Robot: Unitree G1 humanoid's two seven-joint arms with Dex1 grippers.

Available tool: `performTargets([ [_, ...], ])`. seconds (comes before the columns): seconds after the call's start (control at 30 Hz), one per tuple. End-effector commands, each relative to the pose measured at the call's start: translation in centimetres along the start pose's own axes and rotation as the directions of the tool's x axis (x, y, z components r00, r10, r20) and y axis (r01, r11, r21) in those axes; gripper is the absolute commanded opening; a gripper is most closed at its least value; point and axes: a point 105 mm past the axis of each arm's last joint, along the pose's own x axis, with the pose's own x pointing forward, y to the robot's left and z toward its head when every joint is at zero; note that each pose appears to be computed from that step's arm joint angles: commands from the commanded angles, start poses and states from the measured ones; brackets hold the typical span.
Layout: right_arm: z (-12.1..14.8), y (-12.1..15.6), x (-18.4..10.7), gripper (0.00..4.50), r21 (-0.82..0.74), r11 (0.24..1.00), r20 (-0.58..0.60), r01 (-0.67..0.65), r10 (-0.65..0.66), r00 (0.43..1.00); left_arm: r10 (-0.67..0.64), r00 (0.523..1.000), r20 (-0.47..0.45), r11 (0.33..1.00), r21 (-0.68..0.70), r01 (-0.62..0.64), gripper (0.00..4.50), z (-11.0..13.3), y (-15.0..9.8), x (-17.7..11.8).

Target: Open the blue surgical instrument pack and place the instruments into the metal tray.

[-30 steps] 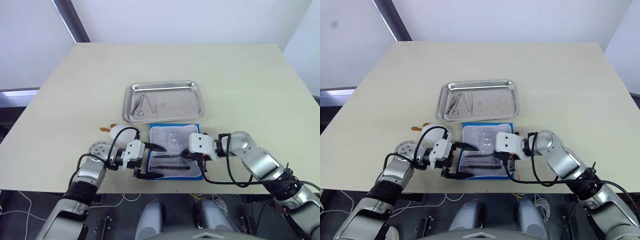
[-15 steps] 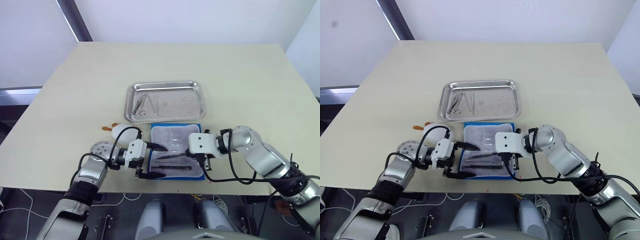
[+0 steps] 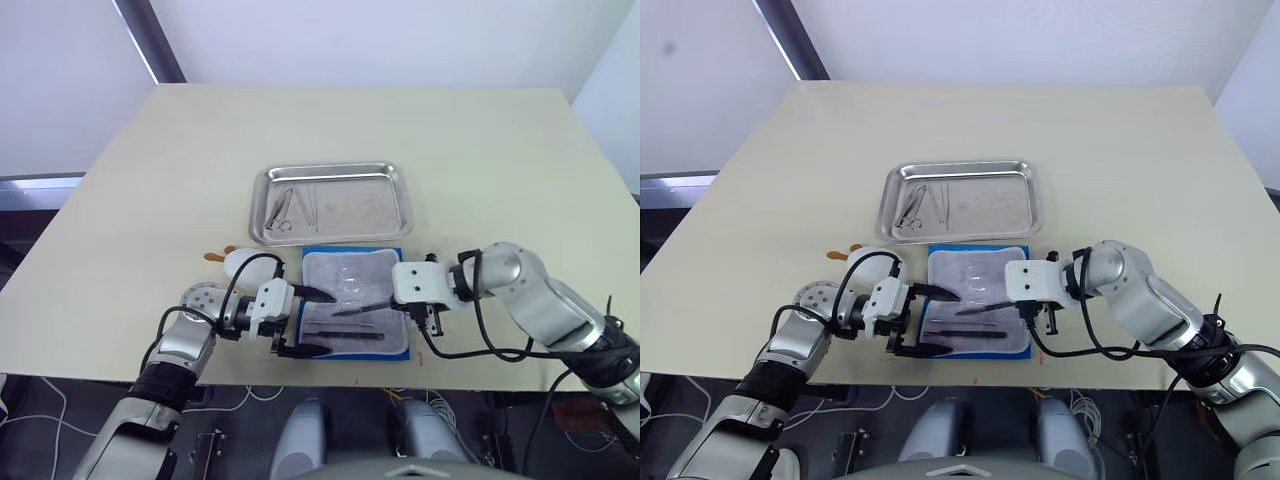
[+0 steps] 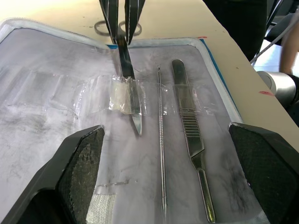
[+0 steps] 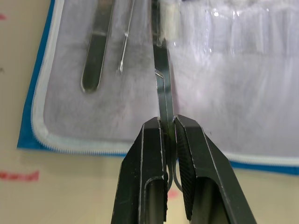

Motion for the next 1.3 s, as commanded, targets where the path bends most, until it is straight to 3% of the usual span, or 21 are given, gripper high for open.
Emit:
performTargets([
  [0.03,0.9,-1.1,-2.2,0.06,-0.049,0.997,0.012,0.057,-0.057,0.998,-0.036,0.995,-0.097,0.992,-0.127,0.024,4.5,-3.3,-1.7,0.2],
  [0.77,-1.3,-1.7,-7.0,0.06,-0.04,0.996,-0.066,0.077,-0.08,0.995,-0.033,0.995,-0.096,0.991,-0.129,0.021,4.5,-3.7,-1.7,0.3],
  [1.03,0.9,-4.7,-7.2,0.06,0.047,0.973,0.108,0.224,-0.228,0.968,-0.034,0.995,-0.097,0.991,-0.134,0.021,4.5,-3.7,-2.0,0.2],
  [1.3,2.5,-8.2,-4.7,0.06,0.301,0.889,0.178,0.344,-0.407,0.896,-0.028,0.996,-0.081,0.99,-0.138,0.016,4.5,-3.4,-2.2,0.3],
])
